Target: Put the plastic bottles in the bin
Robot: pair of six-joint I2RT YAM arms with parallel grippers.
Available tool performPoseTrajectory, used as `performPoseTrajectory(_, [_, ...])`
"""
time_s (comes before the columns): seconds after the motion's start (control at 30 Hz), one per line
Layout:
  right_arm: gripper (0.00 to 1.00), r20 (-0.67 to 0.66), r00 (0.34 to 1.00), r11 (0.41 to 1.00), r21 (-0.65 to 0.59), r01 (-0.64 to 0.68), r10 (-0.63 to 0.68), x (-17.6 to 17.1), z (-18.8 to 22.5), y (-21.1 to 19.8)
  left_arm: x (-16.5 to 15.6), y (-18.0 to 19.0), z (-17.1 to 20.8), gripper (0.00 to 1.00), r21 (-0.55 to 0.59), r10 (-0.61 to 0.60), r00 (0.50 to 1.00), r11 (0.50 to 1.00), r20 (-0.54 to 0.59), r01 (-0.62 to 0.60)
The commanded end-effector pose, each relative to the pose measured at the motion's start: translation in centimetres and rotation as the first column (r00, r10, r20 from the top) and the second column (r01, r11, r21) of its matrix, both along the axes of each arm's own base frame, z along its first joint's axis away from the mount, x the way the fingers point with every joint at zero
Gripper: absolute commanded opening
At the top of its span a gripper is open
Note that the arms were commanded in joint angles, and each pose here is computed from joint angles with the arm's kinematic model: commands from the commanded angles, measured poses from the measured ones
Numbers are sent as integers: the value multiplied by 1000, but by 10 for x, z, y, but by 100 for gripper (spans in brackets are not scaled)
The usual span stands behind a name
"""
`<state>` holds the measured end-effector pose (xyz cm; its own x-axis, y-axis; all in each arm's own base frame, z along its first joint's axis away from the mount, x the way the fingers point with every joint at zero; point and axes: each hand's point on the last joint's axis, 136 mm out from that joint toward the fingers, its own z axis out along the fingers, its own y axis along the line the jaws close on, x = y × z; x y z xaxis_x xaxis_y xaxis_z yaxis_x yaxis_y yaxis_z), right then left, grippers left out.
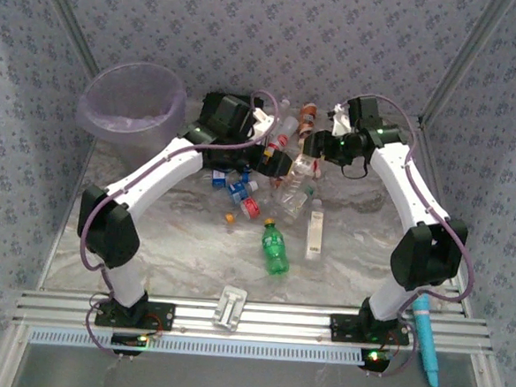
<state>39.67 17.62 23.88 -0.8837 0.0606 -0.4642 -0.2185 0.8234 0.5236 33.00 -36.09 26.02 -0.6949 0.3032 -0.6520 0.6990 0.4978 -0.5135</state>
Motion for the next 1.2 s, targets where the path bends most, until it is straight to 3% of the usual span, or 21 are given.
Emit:
performPoseTrajectory(0.0, [58,53,997,996,67,-62,58,-9,21,14,-11,-19,6,100,-79,-89,996,993,-9,88])
performPoseTrajectory(0.47, [58,99,992,976,192,-101,83,-8,40,37,-7,-37,-18,100,-109,-111,990,989,-92,101])
performPoseTrajectory(0.67, [58,125,988,970,214,-117,92,-7,48,42,-3,-40,-22,92,-96,-107,989,991,-104,97])
performPoseTrajectory(0.87, [59,114,990,974,198,-107,85,-7,44,40,-1,-39,-15,74,-102,-101,991,991,-83,92])
performPoseTrajectory(0.93, [62,109,990,974,197,-107,87,-7,42,40,0,-38,-14,67,-97,-95,992,992,-82,87])
performPoseTrajectory(1.17, [82,95,995,985,169,-43,27,-9,46,12,10,-29,-12,64,-81,-54,996,996,-77,48])
